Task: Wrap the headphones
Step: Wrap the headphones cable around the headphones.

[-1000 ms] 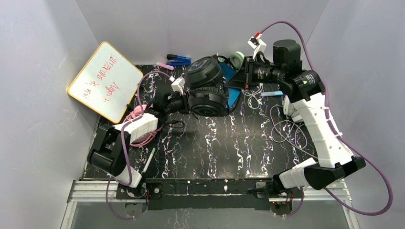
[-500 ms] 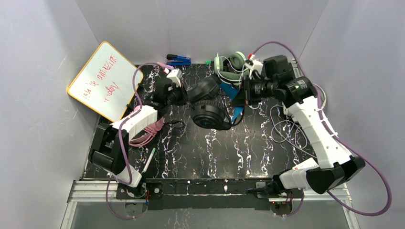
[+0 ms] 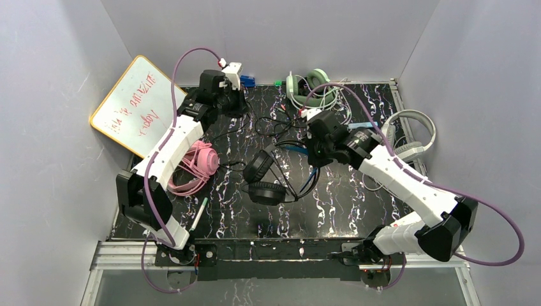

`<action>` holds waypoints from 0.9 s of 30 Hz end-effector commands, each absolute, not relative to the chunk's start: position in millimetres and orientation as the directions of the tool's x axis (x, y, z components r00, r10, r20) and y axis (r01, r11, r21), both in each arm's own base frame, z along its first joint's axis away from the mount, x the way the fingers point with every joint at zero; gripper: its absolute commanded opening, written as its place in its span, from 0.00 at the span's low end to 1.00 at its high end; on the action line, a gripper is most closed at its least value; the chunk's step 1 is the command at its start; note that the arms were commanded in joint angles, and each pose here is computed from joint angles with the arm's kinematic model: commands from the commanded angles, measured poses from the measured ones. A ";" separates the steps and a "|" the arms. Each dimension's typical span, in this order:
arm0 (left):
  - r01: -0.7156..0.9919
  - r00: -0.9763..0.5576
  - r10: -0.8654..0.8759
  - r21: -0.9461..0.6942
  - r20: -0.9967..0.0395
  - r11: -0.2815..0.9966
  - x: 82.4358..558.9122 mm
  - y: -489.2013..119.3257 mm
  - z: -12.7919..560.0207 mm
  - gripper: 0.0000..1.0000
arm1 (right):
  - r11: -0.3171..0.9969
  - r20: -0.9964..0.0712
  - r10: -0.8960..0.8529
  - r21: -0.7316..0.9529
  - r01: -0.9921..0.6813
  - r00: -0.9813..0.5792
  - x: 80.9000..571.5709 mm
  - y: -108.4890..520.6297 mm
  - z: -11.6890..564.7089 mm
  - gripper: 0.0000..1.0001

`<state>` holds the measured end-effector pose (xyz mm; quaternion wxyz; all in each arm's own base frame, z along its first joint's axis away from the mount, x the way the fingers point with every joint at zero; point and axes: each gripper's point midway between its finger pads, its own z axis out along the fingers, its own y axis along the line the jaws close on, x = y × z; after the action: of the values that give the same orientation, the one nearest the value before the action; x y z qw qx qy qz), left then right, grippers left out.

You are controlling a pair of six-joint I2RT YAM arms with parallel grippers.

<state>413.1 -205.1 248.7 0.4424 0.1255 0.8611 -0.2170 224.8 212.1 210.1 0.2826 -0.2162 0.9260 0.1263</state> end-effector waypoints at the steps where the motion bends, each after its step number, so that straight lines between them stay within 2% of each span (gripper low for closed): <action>1: 0.477 -0.655 0.129 -0.275 -0.745 0.835 387.5 -206.7 243.4 0.00 | 0.906 -0.718 -0.329 -0.056 -0.420 -0.613 247.3 213.2 230.0 0.01; 8: 0.499 -0.674 0.154 -0.291 -0.722 0.816 370.8 -206.1 248.1 0.00 | 0.928 -0.674 -0.366 -0.213 -0.305 -0.642 258.1 191.6 207.1 0.01; 14: 0.564 -0.723 0.145 -0.455 -0.676 0.688 342.6 -233.3 254.7 0.00 | 0.921 -0.668 -0.331 -0.381 -0.076 -0.666 276.0 160.1 204.1 0.01; 20: 0.566 -0.790 0.141 -0.621 -0.597 0.542 308.7 -253.7 253.6 0.00 | 0.932 -0.752 -0.261 -0.359 0.045 -0.605 295.4 161.4 211.8 0.01; 27: 0.532 -0.841 0.167 -0.731 -0.514 0.428 265.9 -270.7 251.4 0.00 | 0.925 -0.750 -0.182 -0.350 0.149 -0.636 313.9 167.3 197.2 0.01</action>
<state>305.4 -256.2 224.3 0.2159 0.1940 0.8561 -0.4276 287.4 156.8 181.3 0.3804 -0.1029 0.8964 -0.2028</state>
